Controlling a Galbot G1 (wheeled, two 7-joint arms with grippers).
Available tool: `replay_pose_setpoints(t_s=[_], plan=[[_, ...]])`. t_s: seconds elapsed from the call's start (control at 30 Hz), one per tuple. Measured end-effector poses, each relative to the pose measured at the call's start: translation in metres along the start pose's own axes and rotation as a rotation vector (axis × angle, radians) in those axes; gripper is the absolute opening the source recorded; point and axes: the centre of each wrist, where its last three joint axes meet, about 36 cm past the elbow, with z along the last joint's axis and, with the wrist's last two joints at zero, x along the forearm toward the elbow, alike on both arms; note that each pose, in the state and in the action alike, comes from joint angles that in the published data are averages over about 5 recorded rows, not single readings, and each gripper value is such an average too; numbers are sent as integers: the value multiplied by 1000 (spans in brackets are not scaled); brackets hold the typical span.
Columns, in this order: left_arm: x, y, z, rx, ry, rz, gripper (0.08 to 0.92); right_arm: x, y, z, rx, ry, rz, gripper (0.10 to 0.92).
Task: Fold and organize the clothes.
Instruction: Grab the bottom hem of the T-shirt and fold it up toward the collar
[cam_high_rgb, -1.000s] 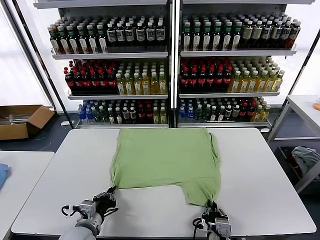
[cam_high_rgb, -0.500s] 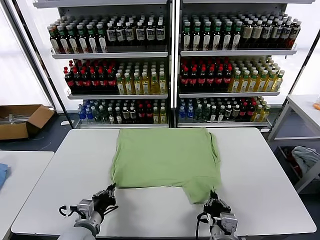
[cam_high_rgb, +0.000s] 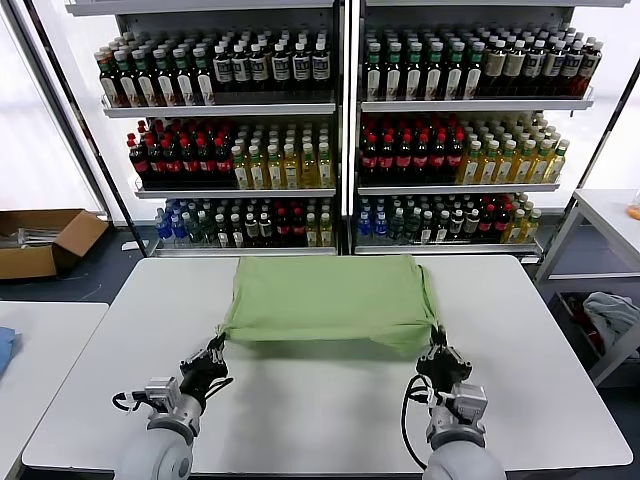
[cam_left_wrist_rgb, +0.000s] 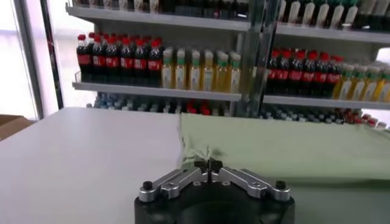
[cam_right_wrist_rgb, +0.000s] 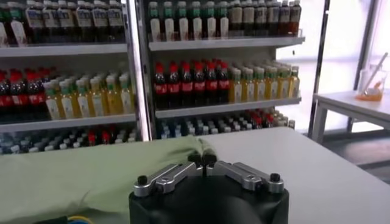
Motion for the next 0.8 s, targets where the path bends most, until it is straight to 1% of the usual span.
replay_pose_setpoints(t_s=[0.2,0.37,0.6,0.8], plan=[[-29,3,-5,19,-17,3,84,-43,8,1,23,-7,-14,106],[-55,2,-7,25,-19,0,84,-76,13,3,41,5,-18,106],[-88,3,-8,19,1,-7,84,-113,19,8,76,40,-28,106],[-107,5,-8,15,26,-13,84,-134,22,12,98,75,-34,106]])
